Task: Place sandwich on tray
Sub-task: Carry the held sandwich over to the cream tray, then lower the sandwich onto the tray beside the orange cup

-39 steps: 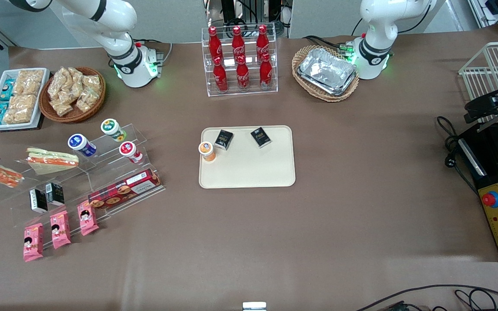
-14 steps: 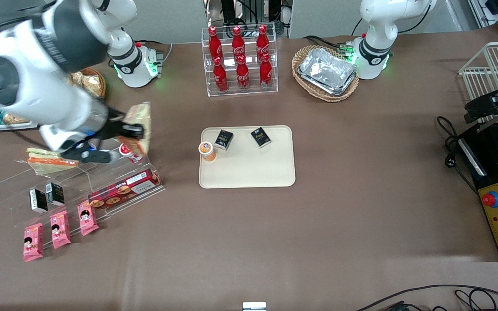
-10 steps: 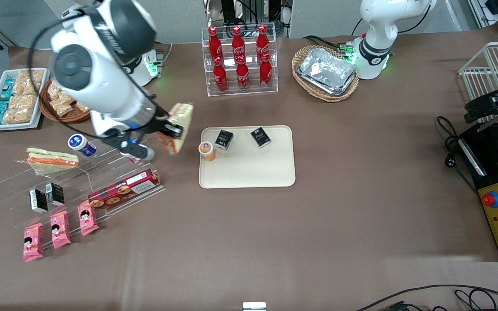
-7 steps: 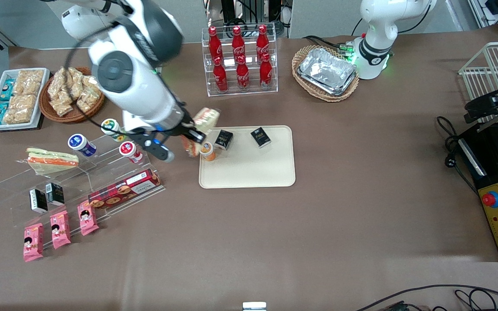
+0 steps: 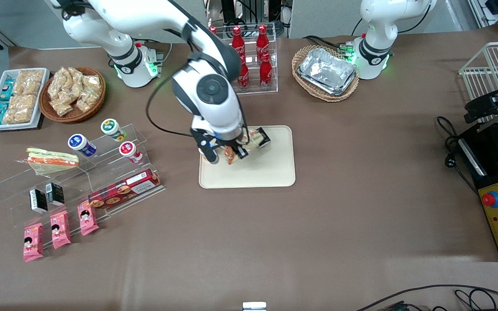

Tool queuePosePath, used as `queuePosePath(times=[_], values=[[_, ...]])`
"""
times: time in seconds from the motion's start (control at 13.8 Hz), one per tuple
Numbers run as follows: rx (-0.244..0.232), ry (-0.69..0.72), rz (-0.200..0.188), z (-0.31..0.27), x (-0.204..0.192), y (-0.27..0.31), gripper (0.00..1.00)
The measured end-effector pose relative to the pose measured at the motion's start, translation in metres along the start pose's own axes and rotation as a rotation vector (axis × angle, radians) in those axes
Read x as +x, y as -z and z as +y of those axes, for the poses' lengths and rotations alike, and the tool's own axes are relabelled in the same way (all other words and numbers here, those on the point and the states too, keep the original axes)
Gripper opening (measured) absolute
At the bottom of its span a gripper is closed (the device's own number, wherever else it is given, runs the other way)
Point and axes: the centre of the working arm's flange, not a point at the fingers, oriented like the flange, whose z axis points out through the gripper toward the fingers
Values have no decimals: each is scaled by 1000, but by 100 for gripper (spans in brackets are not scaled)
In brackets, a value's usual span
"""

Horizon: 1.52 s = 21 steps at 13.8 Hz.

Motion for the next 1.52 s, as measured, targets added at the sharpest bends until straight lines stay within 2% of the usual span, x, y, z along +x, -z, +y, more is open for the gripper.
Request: queuePosePath(times=[0.22,0.43,0.72,0.87,1.52], values=[[47,-170,-16,-9,2,-19,23],[50,-273,-18,-6,8,-39,23],[28,-301,-12,9,8,-103,23],[24,-305,10,13,6,-123,23],[41,-335,3,13,5,-148,23]])
